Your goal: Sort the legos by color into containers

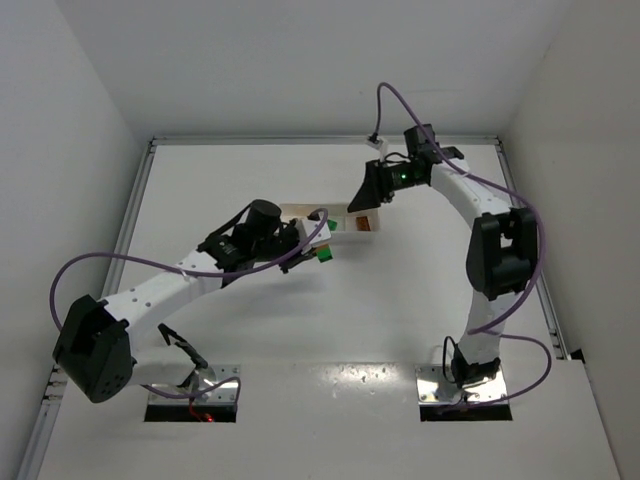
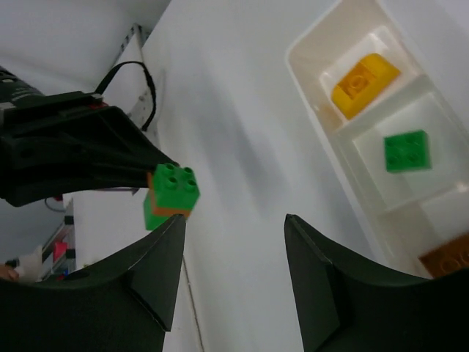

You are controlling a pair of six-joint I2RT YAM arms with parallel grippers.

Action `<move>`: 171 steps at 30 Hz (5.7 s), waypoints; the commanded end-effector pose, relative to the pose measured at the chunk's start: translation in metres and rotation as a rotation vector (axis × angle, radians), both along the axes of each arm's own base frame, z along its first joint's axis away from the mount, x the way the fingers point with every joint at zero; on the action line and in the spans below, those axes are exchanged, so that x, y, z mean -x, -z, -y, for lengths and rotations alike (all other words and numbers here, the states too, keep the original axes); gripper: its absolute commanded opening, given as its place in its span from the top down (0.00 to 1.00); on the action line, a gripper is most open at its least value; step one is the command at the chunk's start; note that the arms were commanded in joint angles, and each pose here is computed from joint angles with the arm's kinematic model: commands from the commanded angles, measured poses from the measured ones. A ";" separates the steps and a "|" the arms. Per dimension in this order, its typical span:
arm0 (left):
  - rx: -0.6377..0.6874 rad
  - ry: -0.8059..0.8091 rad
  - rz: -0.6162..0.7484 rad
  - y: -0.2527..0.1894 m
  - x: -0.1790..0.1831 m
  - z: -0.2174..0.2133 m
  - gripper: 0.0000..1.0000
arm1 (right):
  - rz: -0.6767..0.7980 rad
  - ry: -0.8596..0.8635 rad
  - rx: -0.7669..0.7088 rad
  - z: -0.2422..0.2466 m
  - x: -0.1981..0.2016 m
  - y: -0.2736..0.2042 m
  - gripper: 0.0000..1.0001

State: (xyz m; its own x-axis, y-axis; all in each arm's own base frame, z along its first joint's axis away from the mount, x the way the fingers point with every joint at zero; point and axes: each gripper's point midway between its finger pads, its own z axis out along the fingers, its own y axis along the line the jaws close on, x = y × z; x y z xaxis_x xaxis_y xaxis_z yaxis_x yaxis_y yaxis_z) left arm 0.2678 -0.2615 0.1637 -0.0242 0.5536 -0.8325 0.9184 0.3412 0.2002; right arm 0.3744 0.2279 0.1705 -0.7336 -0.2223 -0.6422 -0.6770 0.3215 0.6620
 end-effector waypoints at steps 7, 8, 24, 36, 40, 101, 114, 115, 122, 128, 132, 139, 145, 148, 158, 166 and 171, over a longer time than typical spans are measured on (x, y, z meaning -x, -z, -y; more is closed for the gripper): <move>-0.008 -0.027 0.051 -0.007 -0.005 -0.006 1.00 | -0.020 -0.169 -0.116 -0.047 0.027 -0.020 0.34; -0.013 -0.027 0.044 -0.004 -0.006 -0.005 1.00 | -0.038 -0.175 -0.101 -0.050 0.033 -0.015 0.31; 0.033 -0.034 0.106 -0.015 -0.023 0.006 1.00 | -0.153 -0.249 -0.032 -0.080 0.065 0.019 0.22; 0.048 -0.039 0.114 -0.017 -0.026 0.009 1.00 | -0.189 -0.256 -0.101 -0.087 0.064 0.012 0.79; 0.045 -0.031 0.097 -0.009 -0.020 0.011 1.00 | -0.186 -0.252 -0.171 -0.096 0.054 -0.003 0.91; 0.330 -0.557 -0.232 -0.017 -0.118 -0.079 1.00 | -0.036 -0.155 -0.139 -0.100 -0.011 -0.012 0.29; 0.204 -0.499 -0.149 -0.008 -0.112 -0.057 1.00 | -0.128 -0.159 -0.189 -0.119 -0.009 -0.016 0.17; 0.203 -0.490 -0.149 -0.010 -0.110 -0.054 1.00 | -0.125 -0.148 -0.181 -0.120 -0.011 -0.014 0.17; 0.200 -0.471 -0.123 -0.018 -0.110 -0.045 1.00 | -0.156 -0.122 -0.144 -0.117 -0.010 0.003 0.20; 0.187 -0.456 -0.095 -0.021 -0.107 -0.040 1.00 | -0.175 -0.123 -0.134 -0.116 -0.009 0.011 0.40; 0.179 -0.451 -0.086 -0.021 -0.107 -0.038 1.00 | -0.170 -0.138 -0.148 -0.117 -0.007 0.011 0.64; 0.172 -0.459 -0.061 -0.023 -0.109 -0.038 1.00 | -0.166 -0.153 -0.162 -0.116 -0.003 0.009 0.96; 0.219 -0.616 0.040 -0.049 -0.142 -0.059 1.00 | -0.163 -0.179 -0.164 -0.111 0.010 0.010 1.00; 0.232 -0.679 0.081 -0.061 -0.167 -0.072 1.00 | -0.176 -0.182 -0.154 -0.107 0.017 0.010 1.00; 0.241 -0.802 0.083 -0.063 -0.202 -0.117 1.00 | -0.130 -0.119 -0.060 -0.078 0.016 0.024 1.00; 0.231 -0.819 0.084 -0.059 -0.189 -0.124 1.00 | 0.082 0.142 0.287 -0.016 -0.060 0.076 1.00; 0.242 -0.814 0.074 -0.059 -0.189 -0.122 1.00 | 0.100 0.202 0.358 -0.006 -0.087 0.096 1.00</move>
State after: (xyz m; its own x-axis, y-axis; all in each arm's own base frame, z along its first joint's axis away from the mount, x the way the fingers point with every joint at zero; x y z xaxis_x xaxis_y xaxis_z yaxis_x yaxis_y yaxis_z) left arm 0.4572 -0.1366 0.1925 -0.3486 0.2304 -0.9085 0.3615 0.9274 0.0964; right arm 0.4370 0.2358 0.0779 -0.7730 -0.2690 -0.5745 -0.5991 0.6074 0.5217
